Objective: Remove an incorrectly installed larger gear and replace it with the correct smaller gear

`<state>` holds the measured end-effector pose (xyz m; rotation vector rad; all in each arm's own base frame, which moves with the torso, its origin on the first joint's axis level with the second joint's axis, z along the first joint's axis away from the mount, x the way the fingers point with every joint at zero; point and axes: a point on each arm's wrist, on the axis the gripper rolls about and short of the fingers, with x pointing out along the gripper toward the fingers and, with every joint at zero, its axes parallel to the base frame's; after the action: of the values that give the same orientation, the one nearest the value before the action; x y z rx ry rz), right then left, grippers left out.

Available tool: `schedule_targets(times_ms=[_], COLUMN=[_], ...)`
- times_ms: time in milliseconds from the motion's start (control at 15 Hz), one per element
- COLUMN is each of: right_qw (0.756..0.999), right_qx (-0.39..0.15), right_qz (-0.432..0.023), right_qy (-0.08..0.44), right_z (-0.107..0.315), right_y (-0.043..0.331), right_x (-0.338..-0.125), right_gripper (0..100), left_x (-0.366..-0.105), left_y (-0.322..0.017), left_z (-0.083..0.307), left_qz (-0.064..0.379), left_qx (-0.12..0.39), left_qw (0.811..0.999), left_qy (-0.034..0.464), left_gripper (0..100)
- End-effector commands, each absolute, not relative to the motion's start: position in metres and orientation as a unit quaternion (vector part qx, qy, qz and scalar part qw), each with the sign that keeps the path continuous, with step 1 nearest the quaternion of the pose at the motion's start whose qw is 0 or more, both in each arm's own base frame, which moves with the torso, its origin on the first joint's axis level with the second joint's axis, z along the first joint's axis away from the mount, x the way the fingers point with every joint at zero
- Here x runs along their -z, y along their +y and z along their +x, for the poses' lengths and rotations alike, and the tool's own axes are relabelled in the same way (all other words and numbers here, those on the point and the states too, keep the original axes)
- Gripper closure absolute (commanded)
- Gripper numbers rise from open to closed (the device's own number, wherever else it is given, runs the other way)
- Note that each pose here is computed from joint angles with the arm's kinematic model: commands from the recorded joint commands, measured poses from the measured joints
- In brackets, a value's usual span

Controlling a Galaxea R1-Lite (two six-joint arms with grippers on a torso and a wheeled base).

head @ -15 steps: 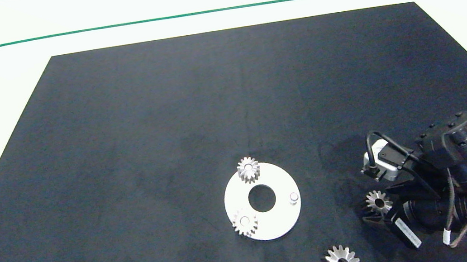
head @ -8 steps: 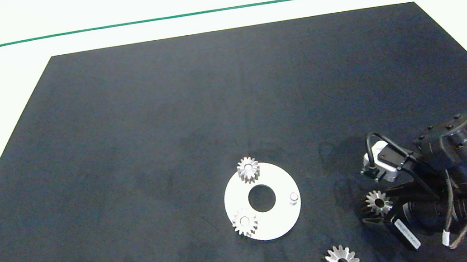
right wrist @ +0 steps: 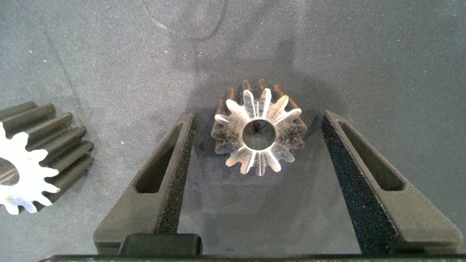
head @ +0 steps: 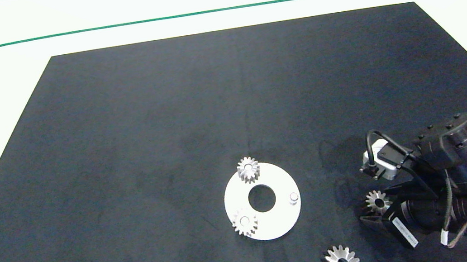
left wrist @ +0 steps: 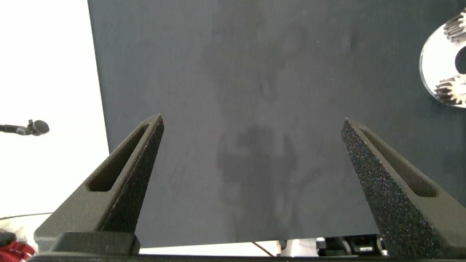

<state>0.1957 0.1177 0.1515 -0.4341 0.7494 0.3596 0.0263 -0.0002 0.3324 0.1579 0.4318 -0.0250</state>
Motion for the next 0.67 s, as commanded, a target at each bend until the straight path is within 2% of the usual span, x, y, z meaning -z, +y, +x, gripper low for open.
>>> schedule_targets(times_ms=[67,533,667], right_qw=[0.893,0.894,0.894], right_qx=[-0.172,-0.173,-0.174], right_qz=[-0.208,-0.205,-0.205], right_qy=[0.361,0.359,0.359], right_z=[0.1945,0.1943,0.1938], right_y=[0.1170,0.1170,0.1167], right_x=[-0.1516,-0.1528,-0.1506], right_gripper=[0,0,5], left_x=[-0.3319,-0.3315,-0.3315], left_y=[-0.0002,-0.0002,-0.0002], left_z=[0.0261,0.0262,0.0262], left_qz=[0.079,0.079,0.079], left_qx=[0.012,0.013,0.013], left_qw=[0.973,0.973,0.973], left_qy=[0.217,0.217,0.217], left_gripper=[0,0,0])
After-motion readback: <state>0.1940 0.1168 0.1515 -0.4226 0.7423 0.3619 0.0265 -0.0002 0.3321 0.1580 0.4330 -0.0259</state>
